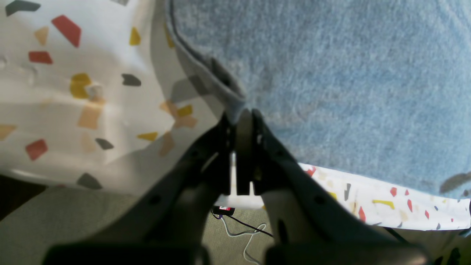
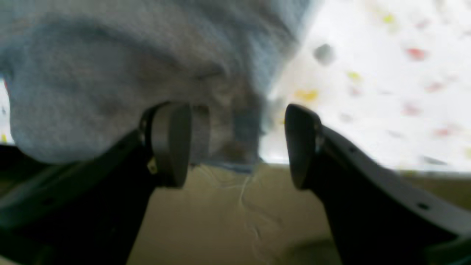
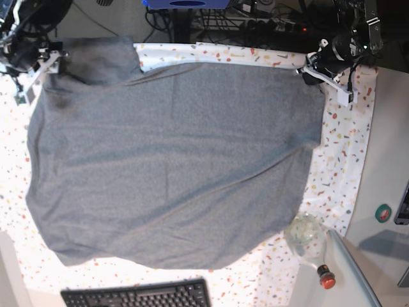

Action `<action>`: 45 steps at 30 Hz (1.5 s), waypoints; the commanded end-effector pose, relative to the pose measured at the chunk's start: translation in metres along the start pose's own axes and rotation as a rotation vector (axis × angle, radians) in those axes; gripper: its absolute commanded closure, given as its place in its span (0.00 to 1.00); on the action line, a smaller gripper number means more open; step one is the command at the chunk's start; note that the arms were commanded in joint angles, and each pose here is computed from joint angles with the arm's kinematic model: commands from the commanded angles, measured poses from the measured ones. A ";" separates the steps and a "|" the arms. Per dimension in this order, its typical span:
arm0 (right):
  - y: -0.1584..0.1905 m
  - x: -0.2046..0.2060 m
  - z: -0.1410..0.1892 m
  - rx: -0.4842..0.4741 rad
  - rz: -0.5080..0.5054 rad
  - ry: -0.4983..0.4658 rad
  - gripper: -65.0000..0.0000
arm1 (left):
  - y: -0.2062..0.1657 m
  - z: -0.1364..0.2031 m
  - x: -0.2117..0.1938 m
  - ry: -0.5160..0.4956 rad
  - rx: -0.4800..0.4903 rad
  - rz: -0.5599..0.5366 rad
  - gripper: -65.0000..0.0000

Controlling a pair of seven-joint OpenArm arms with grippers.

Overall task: Layout the t-shirt on the table in an organized manner, then fold the t-shirt properly
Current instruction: 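Pull the held corners apart with both grippers to stretch the shirt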

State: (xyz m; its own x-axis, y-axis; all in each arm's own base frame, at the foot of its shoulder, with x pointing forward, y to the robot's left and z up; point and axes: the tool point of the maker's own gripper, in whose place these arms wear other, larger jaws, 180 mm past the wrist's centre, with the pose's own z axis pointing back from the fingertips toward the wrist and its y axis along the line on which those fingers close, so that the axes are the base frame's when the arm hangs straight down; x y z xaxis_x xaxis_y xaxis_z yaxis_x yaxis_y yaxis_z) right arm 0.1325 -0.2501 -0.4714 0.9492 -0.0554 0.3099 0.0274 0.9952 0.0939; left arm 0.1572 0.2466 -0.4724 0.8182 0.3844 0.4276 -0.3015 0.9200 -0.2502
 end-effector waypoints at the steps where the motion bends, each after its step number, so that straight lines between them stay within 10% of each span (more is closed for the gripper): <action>1: -0.008 0.005 0.002 -0.013 0.000 -0.021 0.41 | 0.000 0.004 0.010 -0.028 -0.005 -0.014 1.00; 28: 0.002 -0.026 -0.010 0.024 0.035 0.077 0.43 | 0.001 0.004 0.010 -0.030 -0.002 -0.012 1.00; 35: 0.006 -0.030 -0.011 0.039 0.036 0.087 1.00 | 0.001 0.004 0.010 -0.029 -0.003 -0.013 1.00; 45: -0.007 -0.031 0.023 -0.033 0.070 0.034 1.00 | -0.011 0.021 0.021 -0.074 -0.021 -0.062 1.00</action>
State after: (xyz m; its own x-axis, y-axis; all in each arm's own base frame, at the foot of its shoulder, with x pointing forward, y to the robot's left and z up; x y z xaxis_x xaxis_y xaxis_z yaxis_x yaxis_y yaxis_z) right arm 0.0889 -0.2546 -0.4660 0.9672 0.0028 0.2540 -0.0160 0.9986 0.0500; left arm 0.1642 0.2408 -0.4495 0.8055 0.3445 0.4821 -0.2517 0.9355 -0.2480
